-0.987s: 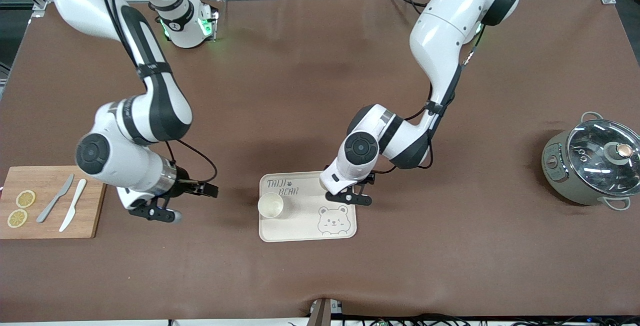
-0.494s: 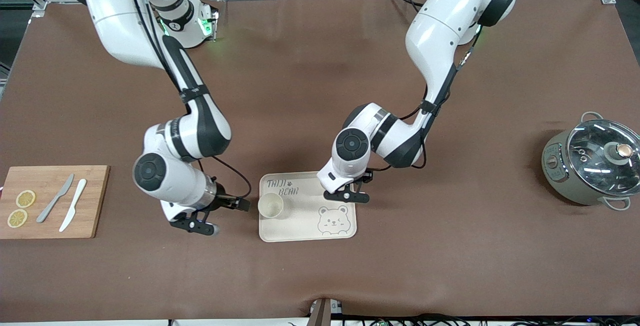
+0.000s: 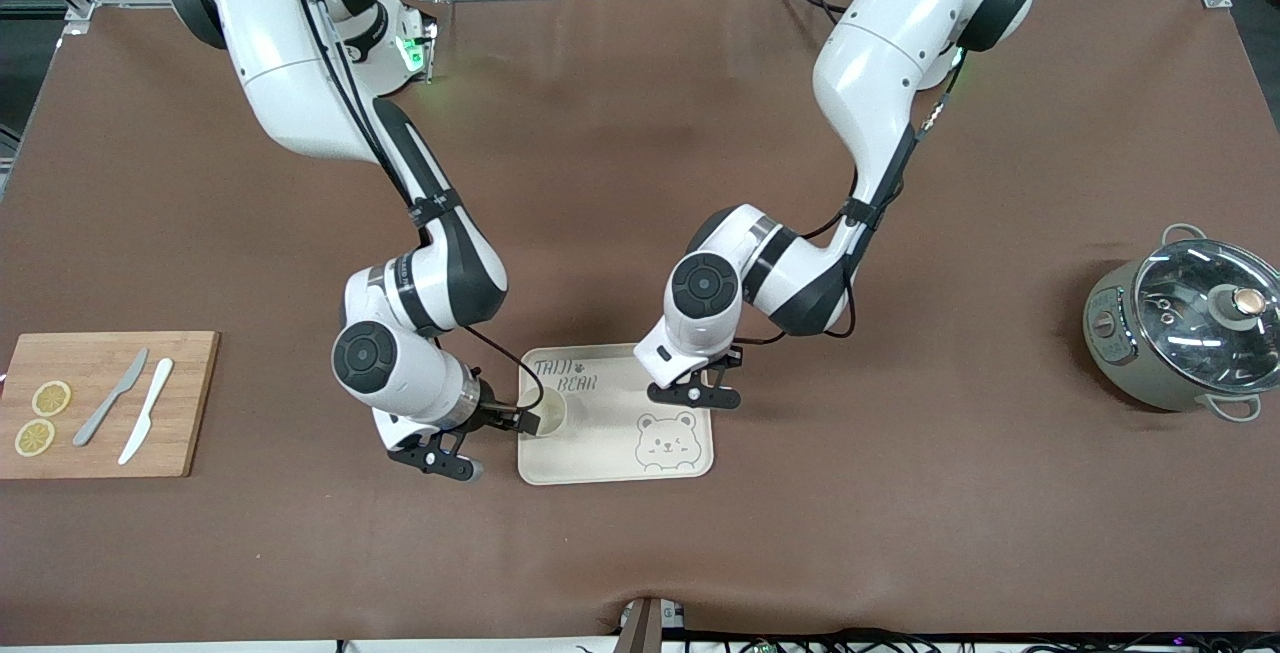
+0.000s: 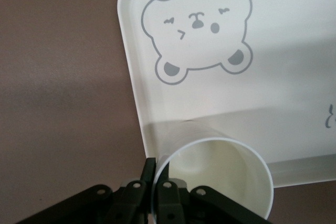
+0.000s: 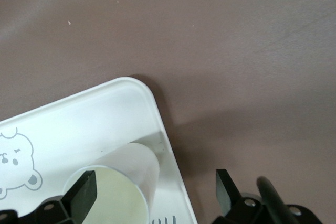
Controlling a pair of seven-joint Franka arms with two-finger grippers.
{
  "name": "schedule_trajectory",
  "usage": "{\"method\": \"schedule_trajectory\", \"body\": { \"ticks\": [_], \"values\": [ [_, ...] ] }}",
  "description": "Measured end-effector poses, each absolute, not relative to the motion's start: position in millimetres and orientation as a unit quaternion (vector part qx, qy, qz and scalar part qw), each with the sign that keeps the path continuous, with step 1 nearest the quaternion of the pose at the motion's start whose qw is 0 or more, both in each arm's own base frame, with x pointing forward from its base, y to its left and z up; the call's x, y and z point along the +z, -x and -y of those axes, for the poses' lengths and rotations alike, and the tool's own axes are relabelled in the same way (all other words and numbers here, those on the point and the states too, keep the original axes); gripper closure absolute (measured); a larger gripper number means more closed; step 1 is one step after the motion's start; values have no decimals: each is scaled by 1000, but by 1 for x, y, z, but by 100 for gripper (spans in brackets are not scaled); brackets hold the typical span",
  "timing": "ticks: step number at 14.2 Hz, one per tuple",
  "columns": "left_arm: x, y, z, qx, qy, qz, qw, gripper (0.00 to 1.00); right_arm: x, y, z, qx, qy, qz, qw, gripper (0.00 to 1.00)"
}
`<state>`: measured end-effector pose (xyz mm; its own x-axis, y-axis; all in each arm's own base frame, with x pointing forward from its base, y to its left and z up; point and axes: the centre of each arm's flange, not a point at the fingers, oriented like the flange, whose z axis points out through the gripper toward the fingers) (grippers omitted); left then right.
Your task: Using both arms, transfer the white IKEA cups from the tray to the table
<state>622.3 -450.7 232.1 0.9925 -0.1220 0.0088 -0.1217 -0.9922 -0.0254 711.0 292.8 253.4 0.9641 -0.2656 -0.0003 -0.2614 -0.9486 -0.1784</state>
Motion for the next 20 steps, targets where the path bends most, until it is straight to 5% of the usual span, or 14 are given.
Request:
{"method": "schedule_trajectory", "body": {
  "ticks": [3, 7, 11, 16, 20],
  "values": [
    [250, -634, 426, 13, 997, -68, 28, 96, 242, -705, -305, -12, 989, -122, 79, 0],
    [368, -657, 328, 40, 997, -48, 33, 96, 237, -699, -316, -21, 994, -97, 54, 4],
    [427, -656, 179, 45, 996, -82, -11, 96, 234, -698, -317, -23, 995, -89, 44, 46],
    [369, -615, 40, 4, 990, -141, -33, 96, 235, -698, -319, -24, 995, -88, 44, 97],
    [292, -580, -14, -7, 985, -167, -40, 96, 243, -702, -314, -26, 995, -92, 42, 97]
  ]
}}
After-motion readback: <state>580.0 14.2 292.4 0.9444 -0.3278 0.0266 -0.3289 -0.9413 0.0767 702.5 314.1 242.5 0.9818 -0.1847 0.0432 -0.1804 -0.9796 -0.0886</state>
